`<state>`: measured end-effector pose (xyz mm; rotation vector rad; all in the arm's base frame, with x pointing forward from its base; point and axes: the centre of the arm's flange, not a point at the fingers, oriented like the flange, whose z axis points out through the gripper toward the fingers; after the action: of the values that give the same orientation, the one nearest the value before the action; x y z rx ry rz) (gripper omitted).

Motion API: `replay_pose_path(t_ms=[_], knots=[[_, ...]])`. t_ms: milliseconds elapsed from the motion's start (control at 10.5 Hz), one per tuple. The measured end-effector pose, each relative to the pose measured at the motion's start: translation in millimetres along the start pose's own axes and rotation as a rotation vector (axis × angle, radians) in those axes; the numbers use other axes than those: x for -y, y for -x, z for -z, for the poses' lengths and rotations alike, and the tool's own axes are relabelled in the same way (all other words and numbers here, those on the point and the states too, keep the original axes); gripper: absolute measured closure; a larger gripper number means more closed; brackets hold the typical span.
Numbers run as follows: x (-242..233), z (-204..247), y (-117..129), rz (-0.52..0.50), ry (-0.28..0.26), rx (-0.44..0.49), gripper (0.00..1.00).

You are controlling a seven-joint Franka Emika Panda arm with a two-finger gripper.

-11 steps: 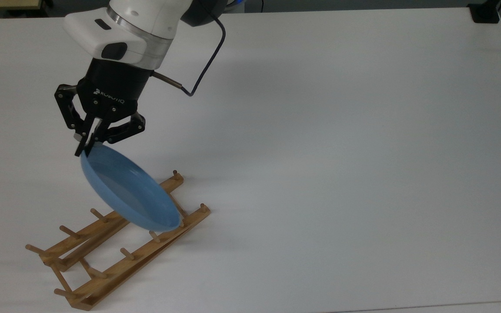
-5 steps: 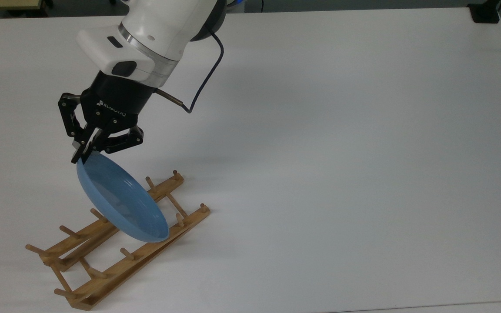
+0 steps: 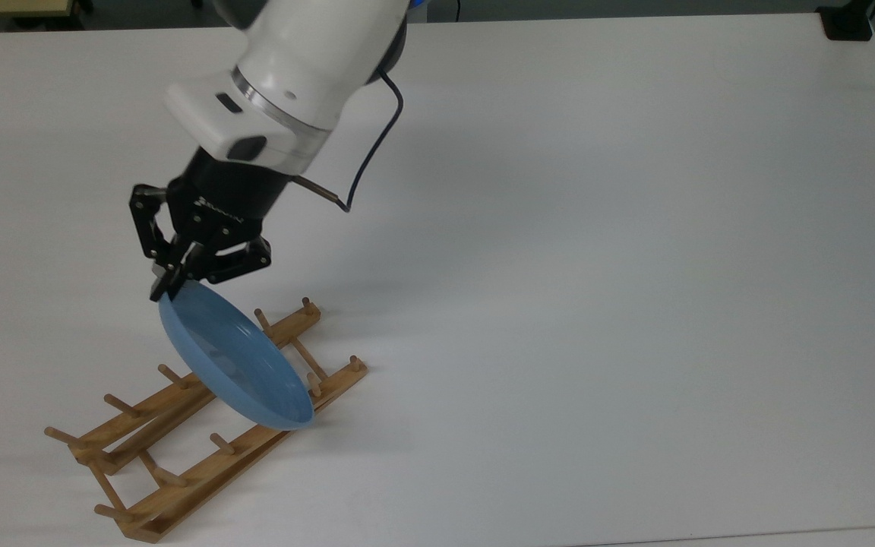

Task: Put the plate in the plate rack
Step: 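Lower the plate upright between the rack's dowel pegs, then open the gripper to release the plate rim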

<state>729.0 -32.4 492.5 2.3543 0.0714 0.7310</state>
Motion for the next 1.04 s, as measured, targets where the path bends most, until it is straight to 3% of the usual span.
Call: replay_pose_path(t_ms=[285,759,854,1044], knots=[[23,-12,5,0.015,0.017,0.002,0.8],[36,8,-8,-0.043,-0.013,-0.035,0.04],[42,21,-13,-0.087,-0.033,-0.05,0.01],[49,45,-19,-0.21,-0.123,-0.002,0.0]])
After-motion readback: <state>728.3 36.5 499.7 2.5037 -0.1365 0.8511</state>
